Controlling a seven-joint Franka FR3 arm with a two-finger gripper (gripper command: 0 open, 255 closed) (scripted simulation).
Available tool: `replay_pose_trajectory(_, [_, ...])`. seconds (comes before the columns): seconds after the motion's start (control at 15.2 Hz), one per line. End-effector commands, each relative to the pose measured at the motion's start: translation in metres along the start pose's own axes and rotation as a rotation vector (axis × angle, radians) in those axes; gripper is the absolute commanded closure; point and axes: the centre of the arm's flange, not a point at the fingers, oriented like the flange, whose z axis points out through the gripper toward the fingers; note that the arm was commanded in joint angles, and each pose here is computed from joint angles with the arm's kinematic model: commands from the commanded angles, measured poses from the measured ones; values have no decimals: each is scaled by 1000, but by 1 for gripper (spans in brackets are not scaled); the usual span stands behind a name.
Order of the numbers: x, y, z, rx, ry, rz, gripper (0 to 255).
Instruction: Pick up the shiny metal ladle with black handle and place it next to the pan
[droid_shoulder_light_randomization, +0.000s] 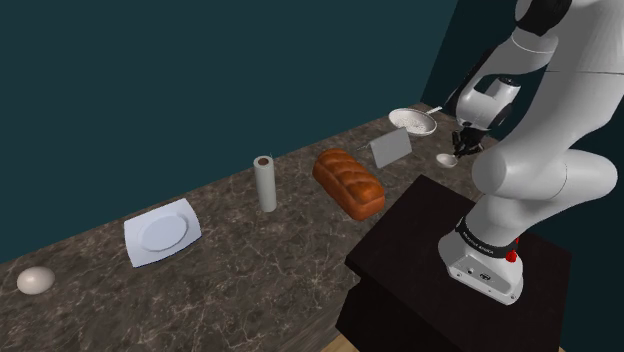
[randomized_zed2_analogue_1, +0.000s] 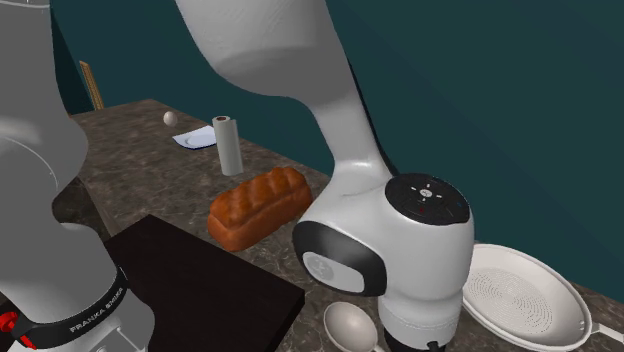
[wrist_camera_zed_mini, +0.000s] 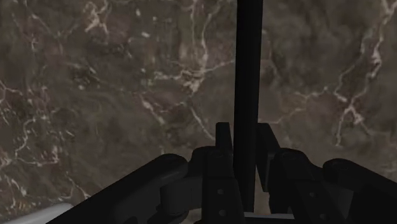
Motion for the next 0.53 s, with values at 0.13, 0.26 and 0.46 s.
replay_pose_trajectory(0.13, [3,-2,21,0,0,0,255])
replay_pose_trajectory(0.26, [4,-3,31,0,0,0,255])
replay_pose_trajectory(0.46, [5,-3,38,0,0,0,255])
